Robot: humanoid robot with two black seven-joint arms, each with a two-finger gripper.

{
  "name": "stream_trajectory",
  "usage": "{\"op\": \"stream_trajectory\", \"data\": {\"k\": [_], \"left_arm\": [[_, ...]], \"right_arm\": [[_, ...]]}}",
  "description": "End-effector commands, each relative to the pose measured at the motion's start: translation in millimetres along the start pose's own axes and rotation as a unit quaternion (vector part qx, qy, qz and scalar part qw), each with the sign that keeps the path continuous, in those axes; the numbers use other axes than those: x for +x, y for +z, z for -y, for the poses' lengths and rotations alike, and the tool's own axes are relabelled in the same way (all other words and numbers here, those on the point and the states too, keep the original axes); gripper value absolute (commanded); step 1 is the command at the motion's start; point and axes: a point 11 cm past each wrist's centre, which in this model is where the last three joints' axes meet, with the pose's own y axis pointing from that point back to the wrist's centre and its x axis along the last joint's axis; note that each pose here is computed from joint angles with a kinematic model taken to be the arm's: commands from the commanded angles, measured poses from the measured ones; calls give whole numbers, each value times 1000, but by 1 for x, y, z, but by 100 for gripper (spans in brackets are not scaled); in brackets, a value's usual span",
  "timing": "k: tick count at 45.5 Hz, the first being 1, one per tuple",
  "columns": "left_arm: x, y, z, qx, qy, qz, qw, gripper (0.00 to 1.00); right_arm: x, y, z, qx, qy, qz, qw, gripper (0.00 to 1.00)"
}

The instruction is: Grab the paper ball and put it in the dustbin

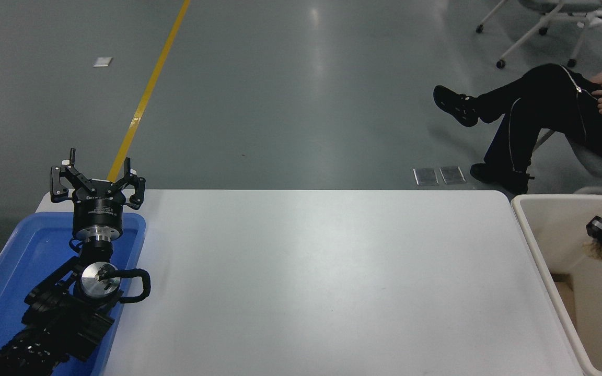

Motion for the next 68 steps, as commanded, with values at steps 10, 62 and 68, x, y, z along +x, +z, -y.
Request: {"op": "stream_trajectory", "data": {"k": [10,62,68], "left_arm": [[0,0,0,0,1,0,1000,99],[0,0,0,1,0,0,1000,99],[0,0,0,0,0,0,1000,99]], "right_arm": [[-28,31,10,-26,22,25,999,100],[11,-102,-64,88,-64,-79,991,100],[3,-127,-102,102,-100,-138,980,100]]}}
